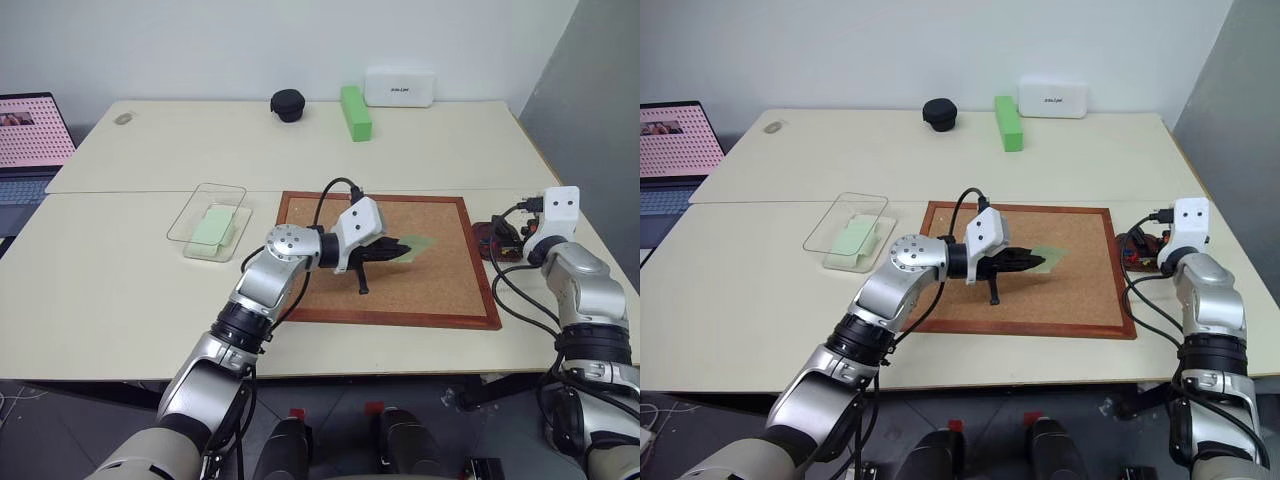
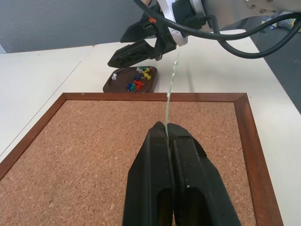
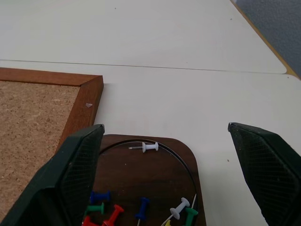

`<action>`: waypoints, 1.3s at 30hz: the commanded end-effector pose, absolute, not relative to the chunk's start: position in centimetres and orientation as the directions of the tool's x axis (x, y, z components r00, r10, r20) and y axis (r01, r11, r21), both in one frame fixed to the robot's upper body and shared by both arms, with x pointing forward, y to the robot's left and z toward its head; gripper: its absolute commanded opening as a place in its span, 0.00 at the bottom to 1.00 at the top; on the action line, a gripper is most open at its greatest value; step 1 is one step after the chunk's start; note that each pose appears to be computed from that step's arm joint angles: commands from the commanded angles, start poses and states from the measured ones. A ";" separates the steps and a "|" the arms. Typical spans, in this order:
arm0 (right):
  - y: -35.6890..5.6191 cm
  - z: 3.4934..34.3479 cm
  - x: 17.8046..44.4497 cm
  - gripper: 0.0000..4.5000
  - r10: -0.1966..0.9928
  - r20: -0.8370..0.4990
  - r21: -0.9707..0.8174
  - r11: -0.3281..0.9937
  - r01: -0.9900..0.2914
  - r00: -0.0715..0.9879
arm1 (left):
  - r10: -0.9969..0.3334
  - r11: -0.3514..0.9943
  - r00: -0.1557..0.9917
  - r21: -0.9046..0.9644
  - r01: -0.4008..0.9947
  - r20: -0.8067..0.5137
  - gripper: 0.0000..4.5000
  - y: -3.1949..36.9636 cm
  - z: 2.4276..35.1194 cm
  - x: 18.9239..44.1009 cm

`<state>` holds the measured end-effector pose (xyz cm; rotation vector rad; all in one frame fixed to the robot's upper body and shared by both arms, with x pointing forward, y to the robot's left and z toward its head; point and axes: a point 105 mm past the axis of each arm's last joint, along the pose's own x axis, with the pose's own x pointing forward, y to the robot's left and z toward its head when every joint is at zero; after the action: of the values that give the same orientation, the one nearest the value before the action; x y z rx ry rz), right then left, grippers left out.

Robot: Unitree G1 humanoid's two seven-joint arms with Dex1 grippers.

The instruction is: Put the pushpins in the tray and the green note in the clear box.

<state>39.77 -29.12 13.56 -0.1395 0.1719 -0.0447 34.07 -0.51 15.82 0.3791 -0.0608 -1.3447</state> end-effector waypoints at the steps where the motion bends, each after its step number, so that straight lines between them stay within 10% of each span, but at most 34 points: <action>1: -28.3 14.8 39.4 0.99 0.012 -0.113 -0.260 0.965 -0.041 0.994 | -0.961 0.208 0.253 0.309 0.928 -0.113 0.00 -0.2 17.4 34.3; 12: -16.1 18.8 32.5 0.99 0.607 0.037 -0.261 0.772 -0.579 0.794 | -0.657 0.731 0.752 0.290 0.618 0.055 0.00 8.4 21.3 40.7; 22: -8.2 23.2 26.8 0.99 0.857 0.124 -0.150 0.515 -0.844 0.500 | 0.198 0.967 0.976 0.147 -0.210 0.091 0.00 24.9 21.8 41.8; 30: -7.7 23.5 27.3 1.00 0.864 0.123 -0.145 0.503 -0.852 0.489 | 0.271 0.962 0.962 0.055 -0.269 -0.021 0.09 25.1 19.0 41.3; 39: -7.9 23.2 27.6 1.00 0.860 0.112 -0.149 0.511 -0.847 0.498 | 0.245 0.969 0.968 0.034 -0.244 -0.047 0.54 24.9 18.5 41.5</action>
<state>27.82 -7.88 22.28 -0.0557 -0.1333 1.0313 41.40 24.73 16.33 0.0213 0.1189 0.2457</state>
